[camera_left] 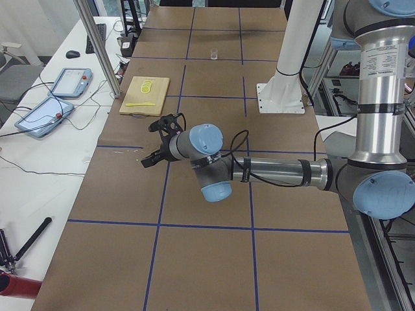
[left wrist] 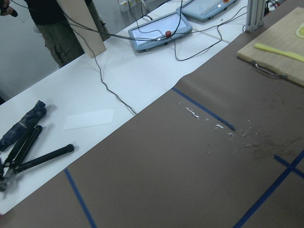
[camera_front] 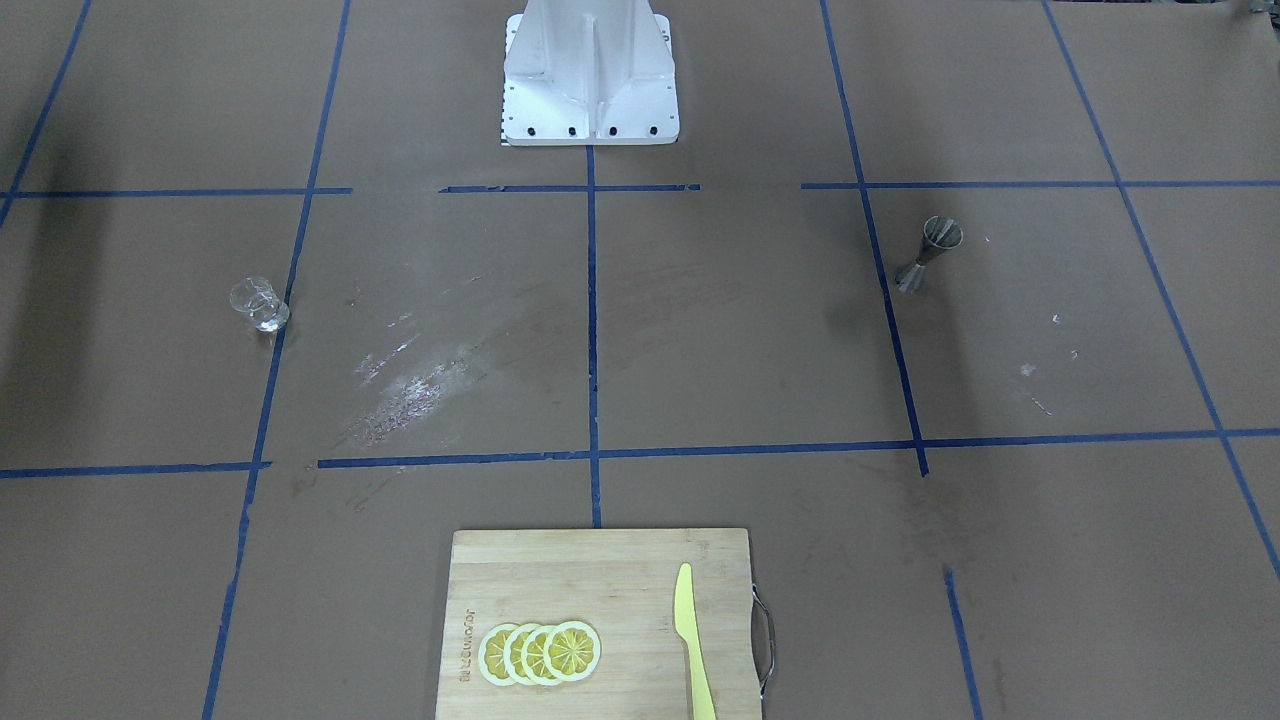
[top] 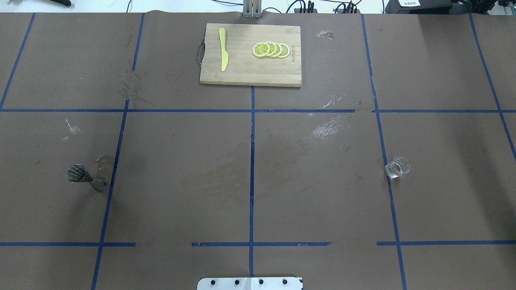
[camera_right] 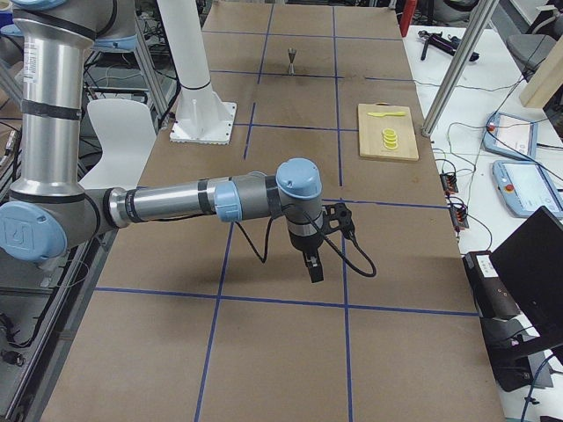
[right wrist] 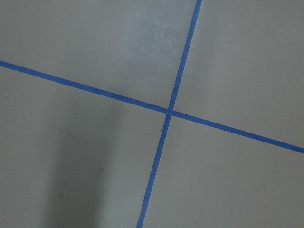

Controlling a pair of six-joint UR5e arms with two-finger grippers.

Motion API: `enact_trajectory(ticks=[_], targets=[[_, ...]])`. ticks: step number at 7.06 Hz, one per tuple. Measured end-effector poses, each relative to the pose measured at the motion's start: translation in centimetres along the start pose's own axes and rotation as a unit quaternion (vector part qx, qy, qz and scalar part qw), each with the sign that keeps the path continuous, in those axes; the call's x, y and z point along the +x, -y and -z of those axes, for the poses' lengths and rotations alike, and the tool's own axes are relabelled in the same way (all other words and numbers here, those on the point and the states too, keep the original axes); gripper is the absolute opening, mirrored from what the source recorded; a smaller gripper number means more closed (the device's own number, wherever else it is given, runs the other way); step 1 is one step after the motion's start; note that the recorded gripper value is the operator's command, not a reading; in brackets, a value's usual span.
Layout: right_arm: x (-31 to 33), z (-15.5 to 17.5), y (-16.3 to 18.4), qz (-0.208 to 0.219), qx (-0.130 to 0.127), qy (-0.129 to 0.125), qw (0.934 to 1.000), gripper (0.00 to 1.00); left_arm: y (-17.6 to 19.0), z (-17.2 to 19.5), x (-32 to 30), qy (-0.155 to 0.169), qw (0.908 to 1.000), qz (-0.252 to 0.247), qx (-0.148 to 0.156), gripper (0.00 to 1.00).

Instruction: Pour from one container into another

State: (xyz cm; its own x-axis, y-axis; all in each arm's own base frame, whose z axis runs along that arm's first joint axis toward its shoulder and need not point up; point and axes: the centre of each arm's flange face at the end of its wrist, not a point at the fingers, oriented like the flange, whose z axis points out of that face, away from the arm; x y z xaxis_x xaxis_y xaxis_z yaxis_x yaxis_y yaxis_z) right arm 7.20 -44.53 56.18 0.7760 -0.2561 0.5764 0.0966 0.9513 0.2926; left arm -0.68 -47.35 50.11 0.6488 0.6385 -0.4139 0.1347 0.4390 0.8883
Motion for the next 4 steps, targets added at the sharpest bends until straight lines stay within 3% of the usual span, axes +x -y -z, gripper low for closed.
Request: enact_trajectory(ticks=[2, 4], targets=[[-0.4, 0.5, 0.8, 0.005, 0.008, 0.001, 1.0000, 1.00, -0.1, -2.9, 6.4, -0.021, 0.9977, 0.036, 0.053, 1.00], [-0.6, 0.6, 0.9, 0.008, 0.012, 0.007, 0.9999, 1.00, -1.4, -4.6, 13.0, -0.022, 0.9922, 0.087, 0.086, 1.00]])
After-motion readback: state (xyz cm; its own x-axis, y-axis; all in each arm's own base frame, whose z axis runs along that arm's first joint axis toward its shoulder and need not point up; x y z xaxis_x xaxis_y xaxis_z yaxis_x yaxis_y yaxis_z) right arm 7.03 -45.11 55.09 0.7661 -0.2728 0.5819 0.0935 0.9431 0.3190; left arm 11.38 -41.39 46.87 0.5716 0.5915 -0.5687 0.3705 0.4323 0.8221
